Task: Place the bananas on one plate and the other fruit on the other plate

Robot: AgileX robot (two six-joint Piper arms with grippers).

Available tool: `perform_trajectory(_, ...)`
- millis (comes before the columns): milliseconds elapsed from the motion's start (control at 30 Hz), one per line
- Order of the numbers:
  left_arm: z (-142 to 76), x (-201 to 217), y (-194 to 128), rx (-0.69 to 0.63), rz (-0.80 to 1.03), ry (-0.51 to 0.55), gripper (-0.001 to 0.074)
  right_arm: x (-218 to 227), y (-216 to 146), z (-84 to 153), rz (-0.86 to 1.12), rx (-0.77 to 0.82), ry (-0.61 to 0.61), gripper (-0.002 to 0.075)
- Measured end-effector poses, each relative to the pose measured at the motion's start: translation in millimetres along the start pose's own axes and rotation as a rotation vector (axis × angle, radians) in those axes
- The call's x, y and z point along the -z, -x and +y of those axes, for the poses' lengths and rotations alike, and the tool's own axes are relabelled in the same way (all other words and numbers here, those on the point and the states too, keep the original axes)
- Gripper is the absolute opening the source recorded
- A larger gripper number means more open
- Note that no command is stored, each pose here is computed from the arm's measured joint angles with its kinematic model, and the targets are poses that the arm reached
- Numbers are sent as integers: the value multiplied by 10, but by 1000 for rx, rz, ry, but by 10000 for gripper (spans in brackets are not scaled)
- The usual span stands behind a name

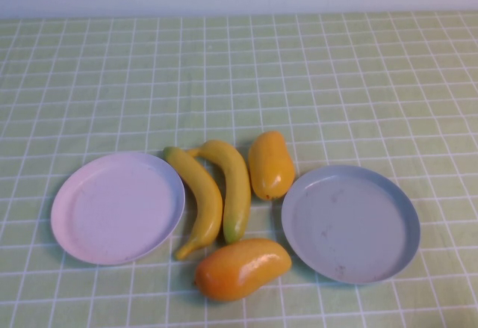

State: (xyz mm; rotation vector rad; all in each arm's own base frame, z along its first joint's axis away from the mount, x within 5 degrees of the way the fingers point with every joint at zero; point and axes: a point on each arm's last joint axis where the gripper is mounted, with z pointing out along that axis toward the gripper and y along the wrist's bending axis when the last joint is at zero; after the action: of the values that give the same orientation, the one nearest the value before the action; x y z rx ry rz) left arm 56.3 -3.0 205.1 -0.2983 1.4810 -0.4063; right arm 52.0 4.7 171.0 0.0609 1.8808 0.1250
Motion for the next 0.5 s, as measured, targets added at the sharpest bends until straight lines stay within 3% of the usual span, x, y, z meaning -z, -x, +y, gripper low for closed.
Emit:
perform_trajectory(100, -15, 0, 26, 1, -29, -16, 2, 0, 0, 0, 0, 0, 0, -15)
perform_trajectory(300, 0, -22, 1, 144, 64, 38, 1, 0, 0, 0, 0, 0, 0, -15)
perform_trajectory(500, -220, -179, 454, 13, 269, 133, 1, 0, 0, 0, 0, 0, 0, -15)
